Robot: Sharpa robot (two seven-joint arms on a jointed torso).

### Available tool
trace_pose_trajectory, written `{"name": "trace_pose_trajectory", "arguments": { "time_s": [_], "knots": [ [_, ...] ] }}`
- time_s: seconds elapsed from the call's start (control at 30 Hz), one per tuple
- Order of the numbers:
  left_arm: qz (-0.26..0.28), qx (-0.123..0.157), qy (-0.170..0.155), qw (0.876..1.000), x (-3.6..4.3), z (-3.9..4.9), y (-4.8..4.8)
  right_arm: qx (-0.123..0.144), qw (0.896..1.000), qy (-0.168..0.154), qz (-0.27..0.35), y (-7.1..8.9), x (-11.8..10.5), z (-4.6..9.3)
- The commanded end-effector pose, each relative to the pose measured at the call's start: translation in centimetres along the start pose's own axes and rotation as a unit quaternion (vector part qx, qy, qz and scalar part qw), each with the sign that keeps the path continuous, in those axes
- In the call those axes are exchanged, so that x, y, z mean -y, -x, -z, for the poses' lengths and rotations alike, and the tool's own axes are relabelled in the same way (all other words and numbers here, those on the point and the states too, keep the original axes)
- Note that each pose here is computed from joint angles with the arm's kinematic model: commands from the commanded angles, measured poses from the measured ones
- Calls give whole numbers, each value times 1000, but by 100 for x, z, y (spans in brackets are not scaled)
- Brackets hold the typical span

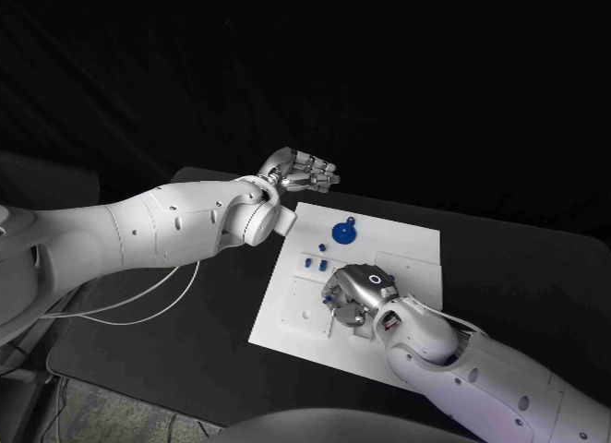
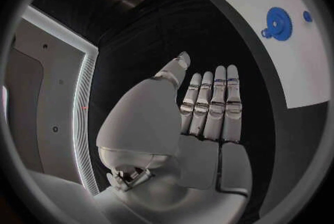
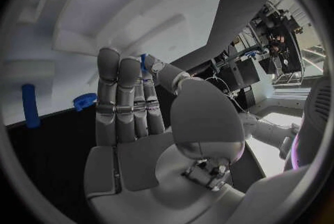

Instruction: Assemble the parts on the task board

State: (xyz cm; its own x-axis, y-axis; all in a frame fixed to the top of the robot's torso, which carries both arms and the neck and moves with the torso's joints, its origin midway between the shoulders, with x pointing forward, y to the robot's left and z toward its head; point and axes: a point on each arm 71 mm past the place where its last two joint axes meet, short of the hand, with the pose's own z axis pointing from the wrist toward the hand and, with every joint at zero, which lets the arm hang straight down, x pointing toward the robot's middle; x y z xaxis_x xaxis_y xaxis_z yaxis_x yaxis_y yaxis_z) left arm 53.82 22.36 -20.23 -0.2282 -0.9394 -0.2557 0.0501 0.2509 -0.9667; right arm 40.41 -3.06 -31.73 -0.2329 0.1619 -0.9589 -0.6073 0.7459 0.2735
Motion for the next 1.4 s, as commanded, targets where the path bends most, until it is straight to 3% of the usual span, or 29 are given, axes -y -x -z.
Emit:
{"name": "trace_pose_trajectory", "arguments": {
  "time_s": [0.03, 0.33, 0.77, 1.2, 1.4],
  "knots": [
    [-1, -4, -7, 1000, 21, -5, -10, 4, 1000, -7, 9, -3, 11, 9],
    [-1, -4, -7, 1000, 20, -6, -10, -3, 1000, -8, 11, -12, 12, 12],
    [-1, -7, -6, 1000, 22, -8, -25, -35, 999, -5, 32, -100, -54, -17],
    [-1, -9, -4, 1000, 20, -6, -28, -33, 999, -20, 22, -114, -80, -29],
    [-1, -9, -3, 1000, 17, -4, -23, -16, 1000, -25, 6, -95, -45, -20]
  ]
}}
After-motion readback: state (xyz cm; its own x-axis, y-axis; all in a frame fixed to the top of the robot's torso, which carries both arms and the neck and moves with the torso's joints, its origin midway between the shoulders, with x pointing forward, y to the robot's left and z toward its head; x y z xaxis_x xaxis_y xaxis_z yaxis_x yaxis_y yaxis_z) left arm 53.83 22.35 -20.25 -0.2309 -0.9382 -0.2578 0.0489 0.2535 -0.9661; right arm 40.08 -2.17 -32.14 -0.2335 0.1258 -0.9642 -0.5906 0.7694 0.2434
